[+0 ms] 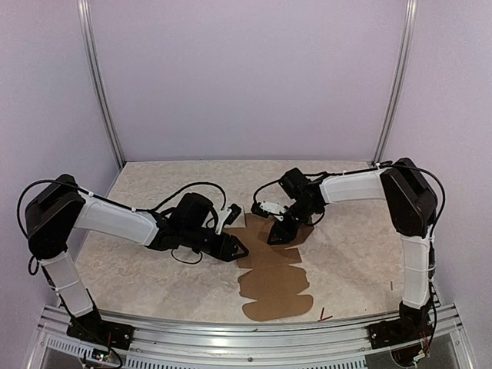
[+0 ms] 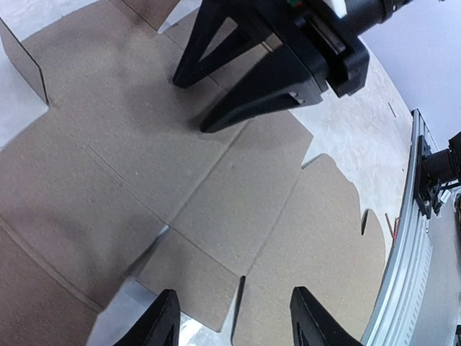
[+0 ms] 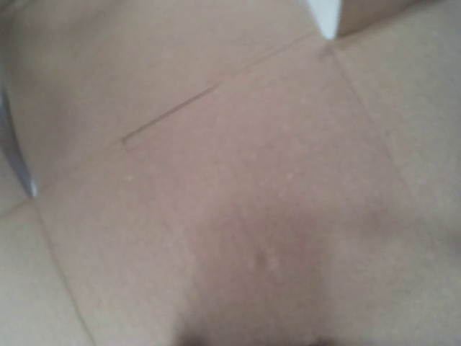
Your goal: Fold the paper box
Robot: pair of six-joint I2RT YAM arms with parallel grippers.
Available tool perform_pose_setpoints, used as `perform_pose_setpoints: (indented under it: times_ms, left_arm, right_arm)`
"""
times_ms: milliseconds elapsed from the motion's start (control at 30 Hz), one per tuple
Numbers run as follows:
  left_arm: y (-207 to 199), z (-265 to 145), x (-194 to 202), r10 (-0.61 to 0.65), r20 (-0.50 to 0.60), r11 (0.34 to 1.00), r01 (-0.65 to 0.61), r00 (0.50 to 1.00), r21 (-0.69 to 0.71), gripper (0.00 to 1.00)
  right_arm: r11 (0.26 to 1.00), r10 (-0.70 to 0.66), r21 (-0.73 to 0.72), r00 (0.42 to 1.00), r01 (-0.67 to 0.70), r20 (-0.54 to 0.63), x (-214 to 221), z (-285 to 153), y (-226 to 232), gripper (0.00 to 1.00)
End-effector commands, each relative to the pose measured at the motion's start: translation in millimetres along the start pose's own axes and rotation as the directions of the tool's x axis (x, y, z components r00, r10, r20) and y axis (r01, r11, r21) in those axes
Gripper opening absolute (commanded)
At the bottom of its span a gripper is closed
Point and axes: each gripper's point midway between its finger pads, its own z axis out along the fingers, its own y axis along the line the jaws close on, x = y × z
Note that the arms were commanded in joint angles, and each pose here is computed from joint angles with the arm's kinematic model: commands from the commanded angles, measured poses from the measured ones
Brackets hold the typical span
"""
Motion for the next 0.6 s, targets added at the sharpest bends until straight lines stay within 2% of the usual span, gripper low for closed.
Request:
perform_pose_setpoints:
  times_ms: [0, 300, 567]
  left_arm:
    - [10, -10, 22, -0.052, -0.05, 0.997, 0.049, 0.997, -0.06, 0.52]
    - [33, -5, 38, -0.104, -0.083, 0.983, 0.089, 0.991, -0.161, 0.54]
    - [18, 14, 25, -0.069, -0.096, 0.996, 0.062, 0.993, -0.068, 0.53]
  right_arm:
    - [0.985, 0.173, 0.011, 0.972, -0.173, -0.16, 44, 41, -2, 0.41]
    - [0.98, 0.194, -0.015, 0.966, -0.2, -0.171, 47, 46, 2, 0.4]
    - [0.974, 0.21, -0.045, 0.96, -0.222, -0.185, 55, 52, 9, 0.39]
